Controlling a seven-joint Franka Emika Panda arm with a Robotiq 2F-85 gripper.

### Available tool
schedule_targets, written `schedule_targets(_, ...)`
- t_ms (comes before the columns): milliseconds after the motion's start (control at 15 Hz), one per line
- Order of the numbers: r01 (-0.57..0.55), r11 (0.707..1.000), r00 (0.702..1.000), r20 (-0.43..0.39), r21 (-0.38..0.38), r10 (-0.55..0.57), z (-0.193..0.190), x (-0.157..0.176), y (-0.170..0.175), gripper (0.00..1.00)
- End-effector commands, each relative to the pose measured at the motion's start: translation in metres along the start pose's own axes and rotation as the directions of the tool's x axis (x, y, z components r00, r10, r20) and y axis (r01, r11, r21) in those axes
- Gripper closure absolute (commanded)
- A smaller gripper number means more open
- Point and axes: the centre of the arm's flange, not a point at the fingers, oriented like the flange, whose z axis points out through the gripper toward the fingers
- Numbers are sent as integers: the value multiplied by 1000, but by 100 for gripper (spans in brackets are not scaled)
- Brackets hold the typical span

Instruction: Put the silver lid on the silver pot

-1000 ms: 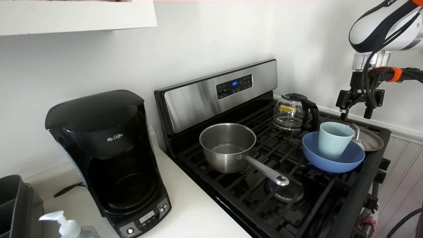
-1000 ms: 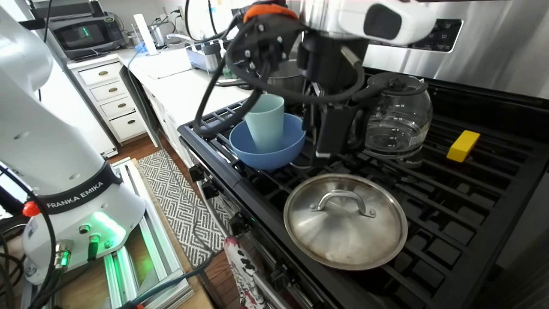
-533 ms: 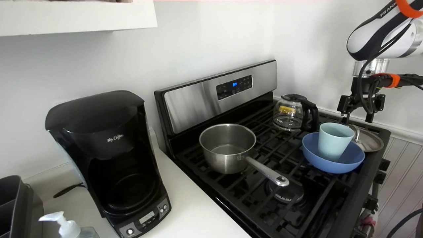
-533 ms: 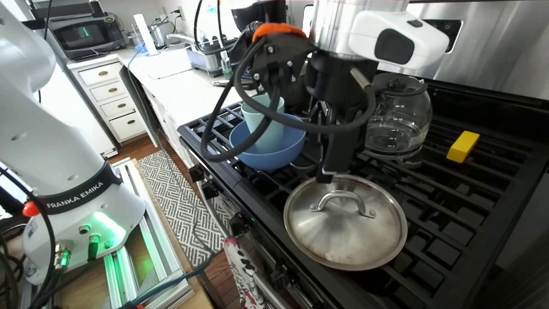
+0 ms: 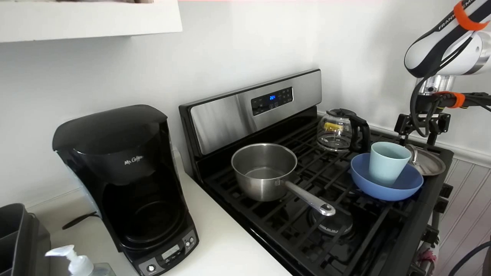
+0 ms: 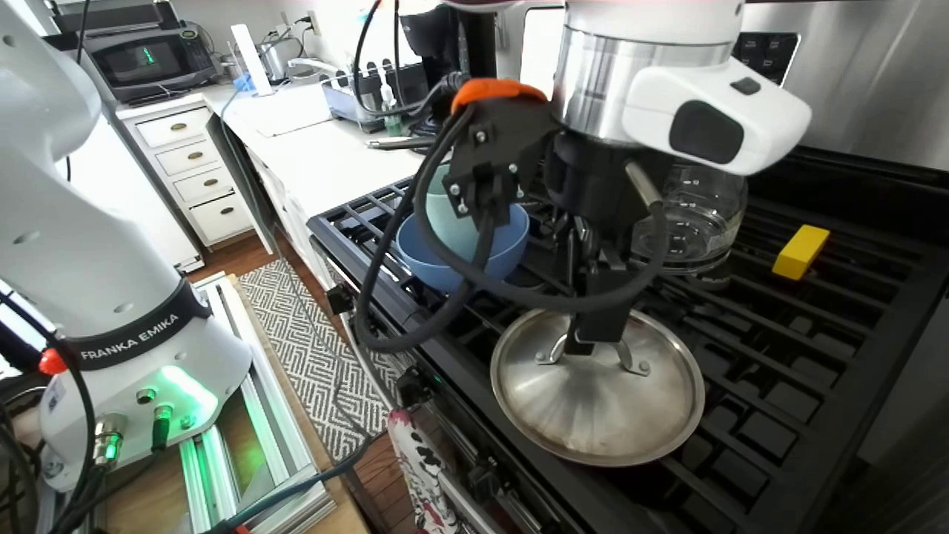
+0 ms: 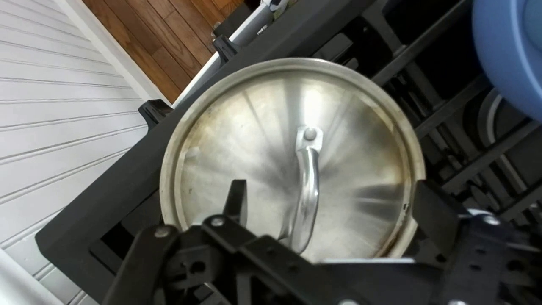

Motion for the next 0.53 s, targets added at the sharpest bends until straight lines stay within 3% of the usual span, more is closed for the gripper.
schedule_targets(0,-16,1000,1000,-21,23,16,12,13,14,0)
schedule_targets(67,-18,1000,1000,-16,20,18,16,13,15,0)
schedule_targets(200,-16,1000,1000,-12,10,16,24,15,15,28)
schedule_targets(467,-9,1000,999,-37,-3,9,22,23,16,56)
